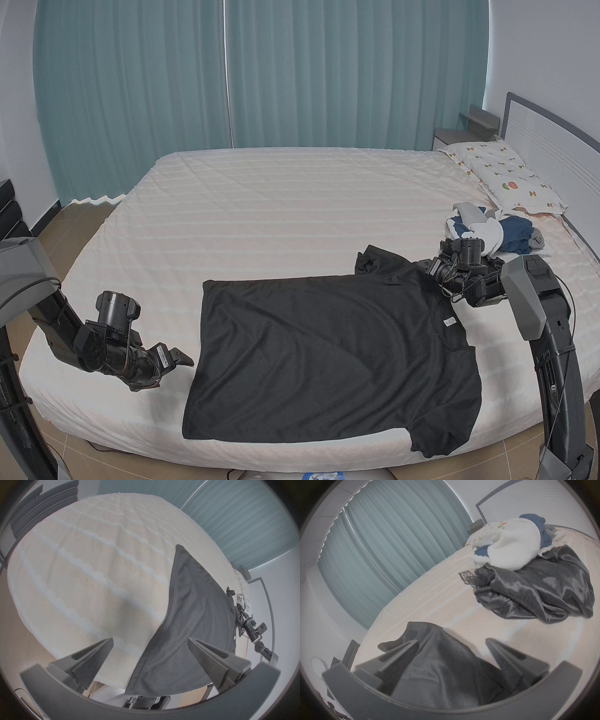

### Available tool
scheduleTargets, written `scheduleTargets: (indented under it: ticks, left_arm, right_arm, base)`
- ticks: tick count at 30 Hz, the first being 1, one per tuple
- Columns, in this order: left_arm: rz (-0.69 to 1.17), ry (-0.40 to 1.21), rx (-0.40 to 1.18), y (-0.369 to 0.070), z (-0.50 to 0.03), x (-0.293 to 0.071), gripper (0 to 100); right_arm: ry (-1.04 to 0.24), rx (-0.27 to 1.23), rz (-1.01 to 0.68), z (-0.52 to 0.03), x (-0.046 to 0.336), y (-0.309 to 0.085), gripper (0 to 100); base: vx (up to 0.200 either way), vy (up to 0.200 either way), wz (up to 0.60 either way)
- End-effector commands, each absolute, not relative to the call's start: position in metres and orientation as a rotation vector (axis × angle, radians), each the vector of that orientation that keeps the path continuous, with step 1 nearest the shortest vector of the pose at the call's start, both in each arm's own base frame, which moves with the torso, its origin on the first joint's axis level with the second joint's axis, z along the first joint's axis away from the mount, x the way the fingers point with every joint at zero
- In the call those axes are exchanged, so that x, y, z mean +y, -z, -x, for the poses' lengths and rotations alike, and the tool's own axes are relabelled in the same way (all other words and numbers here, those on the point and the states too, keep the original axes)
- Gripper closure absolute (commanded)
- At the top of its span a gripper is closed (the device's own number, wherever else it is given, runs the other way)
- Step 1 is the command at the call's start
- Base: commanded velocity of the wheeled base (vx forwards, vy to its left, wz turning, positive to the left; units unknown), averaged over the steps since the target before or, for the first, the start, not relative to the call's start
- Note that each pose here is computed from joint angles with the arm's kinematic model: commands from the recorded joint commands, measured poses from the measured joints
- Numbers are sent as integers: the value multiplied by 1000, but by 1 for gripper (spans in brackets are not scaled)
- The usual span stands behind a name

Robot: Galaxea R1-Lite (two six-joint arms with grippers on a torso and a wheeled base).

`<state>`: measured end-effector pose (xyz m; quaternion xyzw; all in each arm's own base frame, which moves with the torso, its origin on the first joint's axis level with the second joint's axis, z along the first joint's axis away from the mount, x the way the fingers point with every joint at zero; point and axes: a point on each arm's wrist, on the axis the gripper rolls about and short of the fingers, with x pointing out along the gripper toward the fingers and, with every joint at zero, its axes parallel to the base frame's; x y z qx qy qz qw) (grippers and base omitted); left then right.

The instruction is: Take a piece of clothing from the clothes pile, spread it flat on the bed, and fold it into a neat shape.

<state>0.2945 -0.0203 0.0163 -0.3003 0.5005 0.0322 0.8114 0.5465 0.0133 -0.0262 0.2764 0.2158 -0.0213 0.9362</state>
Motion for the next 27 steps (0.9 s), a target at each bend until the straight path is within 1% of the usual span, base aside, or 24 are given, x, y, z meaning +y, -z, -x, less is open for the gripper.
scheduleTargets:
  ticks: [1,5,9,10,13,19,21,23,24,27]
  left_arm:
    - [641,-69,1071,-16,-295,-20,0]
    - [641,-70,1072,-15,-295,-20,0]
    - [641,-72,1075,-14,-295,-20,0]
    - [641,-72,1075,-14,-295,-20,0]
    - [641,-72,1075,-14,-295,-20,0]
    - [642,-72,1070,-15,-295,-20,0]
    - [642,-72,1070,-15,-295,-20,0]
    - [642,-72,1070,-15,-295,-20,0]
    - [642,-73,1068,-15,-296,-20,0]
    - [642,-74,1069,-15,-296,-20,0]
  right_arm:
    - [53,452,-576,-551,11,40,100]
    - [53,445,-579,-552,11,37,100]
    - [84,405,-603,-553,0,27,100]
    - [93,389,-617,-553,-3,19,100]
    - [102,382,-635,-552,-7,11,100]
    - [123,400,-637,-545,-14,9,100]
    - [128,437,-619,-539,-12,14,100]
    - [126,452,-605,-535,-11,13,100]
    - [106,454,-580,-529,-9,7,100]
    - [70,343,-582,-533,-8,-3,100]
  base:
    - [0,0,0]
    - [0,0,0]
    - [0,0,0]
    - [0,0,0]
    - [0,0,0]
    - [0,0,0]
    - [0,0,0]
    - [0,0,0]
    - [0,0,0]
    - [0,0,0]
